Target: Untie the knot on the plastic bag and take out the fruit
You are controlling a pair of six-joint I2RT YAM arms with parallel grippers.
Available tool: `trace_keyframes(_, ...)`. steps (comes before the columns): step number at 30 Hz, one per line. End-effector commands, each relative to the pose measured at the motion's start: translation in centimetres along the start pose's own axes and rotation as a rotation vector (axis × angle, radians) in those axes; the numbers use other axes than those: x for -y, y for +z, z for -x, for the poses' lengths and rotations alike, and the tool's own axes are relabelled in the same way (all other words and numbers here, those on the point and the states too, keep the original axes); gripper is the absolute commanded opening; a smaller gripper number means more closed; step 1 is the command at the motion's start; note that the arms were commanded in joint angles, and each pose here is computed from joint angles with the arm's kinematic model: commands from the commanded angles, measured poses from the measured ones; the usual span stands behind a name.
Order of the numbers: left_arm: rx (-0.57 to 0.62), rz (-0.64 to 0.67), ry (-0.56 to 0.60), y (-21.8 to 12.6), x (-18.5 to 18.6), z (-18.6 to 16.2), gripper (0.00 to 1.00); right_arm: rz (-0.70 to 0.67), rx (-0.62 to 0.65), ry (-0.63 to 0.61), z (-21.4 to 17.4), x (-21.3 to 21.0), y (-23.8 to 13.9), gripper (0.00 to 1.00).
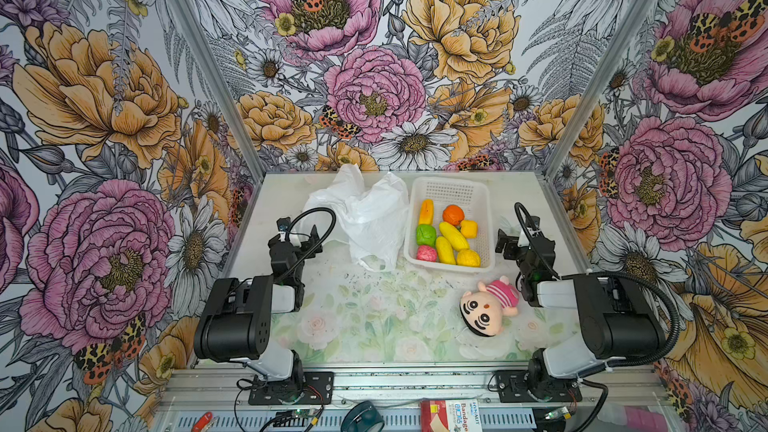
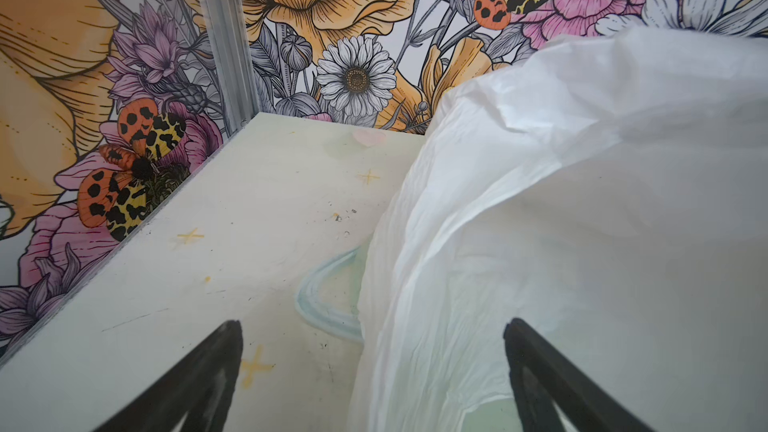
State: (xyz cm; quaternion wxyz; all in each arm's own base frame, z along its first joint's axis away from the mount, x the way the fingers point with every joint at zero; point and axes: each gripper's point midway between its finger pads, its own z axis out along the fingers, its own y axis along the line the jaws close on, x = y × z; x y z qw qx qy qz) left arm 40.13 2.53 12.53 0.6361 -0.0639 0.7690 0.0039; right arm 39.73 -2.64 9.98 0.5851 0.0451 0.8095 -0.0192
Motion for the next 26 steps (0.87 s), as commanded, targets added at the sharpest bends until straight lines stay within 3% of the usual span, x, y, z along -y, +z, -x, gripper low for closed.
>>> trace_keyframes(1, 0.002, -0.059, 0.041, 0.32, 1.42, 0.40, 0.99, 0.017, 0.049, -0.017, 1.35, -0.44, 0.05, 0.99)
trace_keyframes(26, 0.003, -0.050, 0.050, 0.26, 1.52, 0.37, 0.99, 0.014, 0.045, -0.027, 1.32, -0.67, 0.12, 1.00)
